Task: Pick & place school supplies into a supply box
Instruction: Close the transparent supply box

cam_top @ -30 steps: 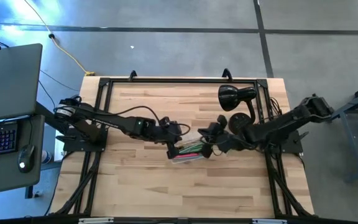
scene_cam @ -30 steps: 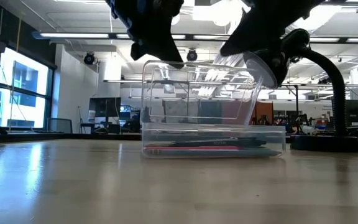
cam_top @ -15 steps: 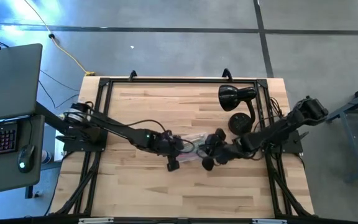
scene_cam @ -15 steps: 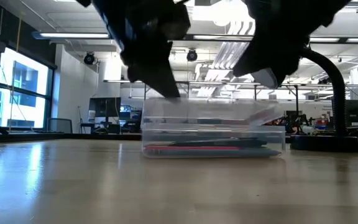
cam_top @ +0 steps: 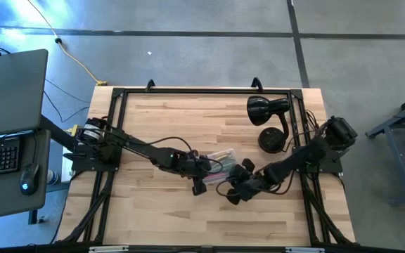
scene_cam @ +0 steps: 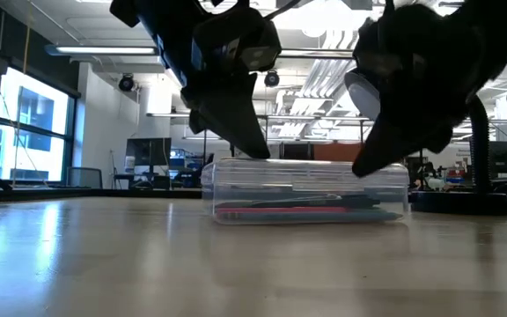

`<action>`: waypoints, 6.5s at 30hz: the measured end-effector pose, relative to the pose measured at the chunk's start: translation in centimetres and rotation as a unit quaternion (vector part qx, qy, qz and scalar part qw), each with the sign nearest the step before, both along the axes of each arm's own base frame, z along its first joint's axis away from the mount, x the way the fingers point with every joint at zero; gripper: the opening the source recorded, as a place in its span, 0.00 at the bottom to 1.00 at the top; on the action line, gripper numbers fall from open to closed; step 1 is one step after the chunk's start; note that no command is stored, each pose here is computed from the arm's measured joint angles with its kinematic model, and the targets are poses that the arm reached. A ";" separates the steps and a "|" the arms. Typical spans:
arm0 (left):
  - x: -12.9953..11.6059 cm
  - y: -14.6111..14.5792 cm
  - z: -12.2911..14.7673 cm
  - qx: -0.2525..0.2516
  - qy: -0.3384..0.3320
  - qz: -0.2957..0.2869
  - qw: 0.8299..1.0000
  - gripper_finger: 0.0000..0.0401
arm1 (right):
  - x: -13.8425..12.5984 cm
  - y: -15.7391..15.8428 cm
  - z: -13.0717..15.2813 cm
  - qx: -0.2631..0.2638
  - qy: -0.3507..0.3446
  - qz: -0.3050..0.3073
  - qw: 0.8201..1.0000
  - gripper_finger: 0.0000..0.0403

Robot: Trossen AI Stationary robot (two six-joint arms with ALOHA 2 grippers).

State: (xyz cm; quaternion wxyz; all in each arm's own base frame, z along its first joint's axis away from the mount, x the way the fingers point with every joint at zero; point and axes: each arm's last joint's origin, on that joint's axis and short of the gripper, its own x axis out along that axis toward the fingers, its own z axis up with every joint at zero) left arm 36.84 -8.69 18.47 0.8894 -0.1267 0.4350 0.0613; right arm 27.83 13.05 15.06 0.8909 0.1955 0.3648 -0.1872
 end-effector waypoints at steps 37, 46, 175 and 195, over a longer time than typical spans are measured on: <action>0.3 0.0 -1.0 0.009 0.008 -0.010 1.000 0.02 | 1.7 -0.8 -2.4 -0.025 -0.019 -0.034 0.999 0.00; -0.2 0.6 1.9 0.038 -0.001 -0.014 0.999 0.02 | 2.0 -1.3 -2.5 -0.027 -0.012 -0.030 0.999 0.00; 1.4 1.9 -1.6 0.036 0.024 0.020 0.999 0.02 | 2.3 -0.8 -2.2 0.007 -0.023 0.011 1.000 0.00; 1.5 2.6 -1.7 0.030 0.029 0.017 0.999 0.02 | 3.1 -2.7 -1.3 -0.038 -0.035 0.005 0.999 0.00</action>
